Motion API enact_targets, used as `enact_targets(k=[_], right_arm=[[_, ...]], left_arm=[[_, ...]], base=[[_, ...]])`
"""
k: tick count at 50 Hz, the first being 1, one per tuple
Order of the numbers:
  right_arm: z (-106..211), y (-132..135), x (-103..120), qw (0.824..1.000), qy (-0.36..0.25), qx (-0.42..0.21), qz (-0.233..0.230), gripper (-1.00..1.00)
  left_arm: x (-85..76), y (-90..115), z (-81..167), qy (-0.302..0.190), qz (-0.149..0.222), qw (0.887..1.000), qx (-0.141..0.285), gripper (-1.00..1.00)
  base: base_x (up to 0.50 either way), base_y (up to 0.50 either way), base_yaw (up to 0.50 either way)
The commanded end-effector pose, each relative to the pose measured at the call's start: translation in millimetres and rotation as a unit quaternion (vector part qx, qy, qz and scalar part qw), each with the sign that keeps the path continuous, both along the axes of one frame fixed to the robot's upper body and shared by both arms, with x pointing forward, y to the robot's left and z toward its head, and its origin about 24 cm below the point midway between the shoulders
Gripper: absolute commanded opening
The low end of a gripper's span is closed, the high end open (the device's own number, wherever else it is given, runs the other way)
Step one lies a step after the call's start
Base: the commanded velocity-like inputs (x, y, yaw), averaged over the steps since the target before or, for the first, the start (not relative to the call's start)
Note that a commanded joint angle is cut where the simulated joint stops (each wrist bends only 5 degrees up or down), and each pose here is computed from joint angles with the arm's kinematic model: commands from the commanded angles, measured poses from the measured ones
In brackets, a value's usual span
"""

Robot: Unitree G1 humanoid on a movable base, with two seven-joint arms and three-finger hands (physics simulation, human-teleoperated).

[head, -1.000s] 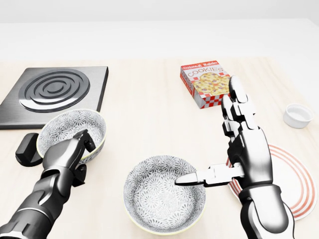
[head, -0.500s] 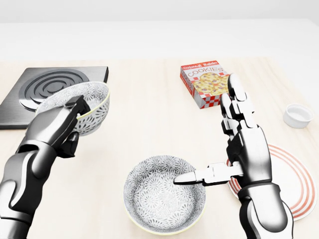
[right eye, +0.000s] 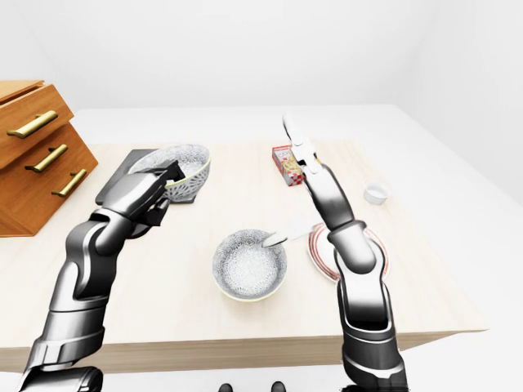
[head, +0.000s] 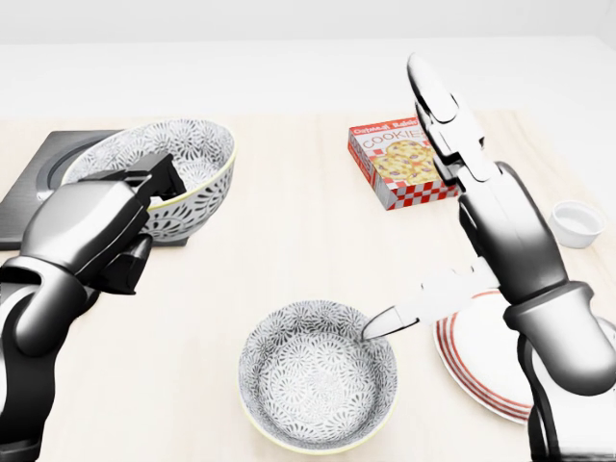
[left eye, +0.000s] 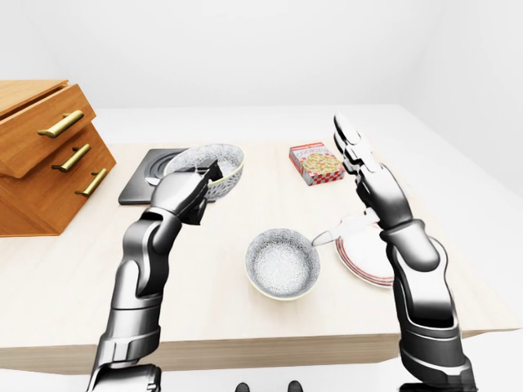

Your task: Pick the akita bowl from table center and place it on the plate.

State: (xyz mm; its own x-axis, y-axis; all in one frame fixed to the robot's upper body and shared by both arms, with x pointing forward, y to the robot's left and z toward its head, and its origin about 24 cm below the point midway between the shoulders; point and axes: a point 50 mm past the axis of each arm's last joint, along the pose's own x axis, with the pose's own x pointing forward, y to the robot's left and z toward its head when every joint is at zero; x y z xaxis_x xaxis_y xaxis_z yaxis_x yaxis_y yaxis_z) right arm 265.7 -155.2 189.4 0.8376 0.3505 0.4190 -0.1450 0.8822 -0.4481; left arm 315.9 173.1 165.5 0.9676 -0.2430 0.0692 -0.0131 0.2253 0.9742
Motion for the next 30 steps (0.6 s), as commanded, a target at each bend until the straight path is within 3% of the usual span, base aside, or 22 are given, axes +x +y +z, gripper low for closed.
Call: enact_targets(k=[1, 3, 8, 30], right_arm=[[39, -3, 30, 0.979, -0.017, -0.202, -0.006, 1.00], [36, -3, 44, 0.970, 0.003, -0.240, -0.037, 1.00], [38, 7, 62, 0.958, 0.039, -0.284, -0.018, 1.00], [28, 33, 95, 0.935, 0.100, -0.340, -0.014, 1.00]], left_arm=[[-6.5, -11, 9, -0.016, -0.012, 1.000, 0.013, -1.00], [-7.7, -14, 11, -0.019, -0.017, 1.000, 0.012, -1.00], [-14.5, -23, 13, -0.022, -0.031, 0.999, 0.014, -1.00], [-25.4, -49, 28, -0.037, -0.074, 0.996, 0.016, -1.00]], base=[[0.00, 0.00, 0.00], [0.00, 0.00, 0.00], [0.00, 0.00, 0.00], [0.00, 0.00, 0.00]])
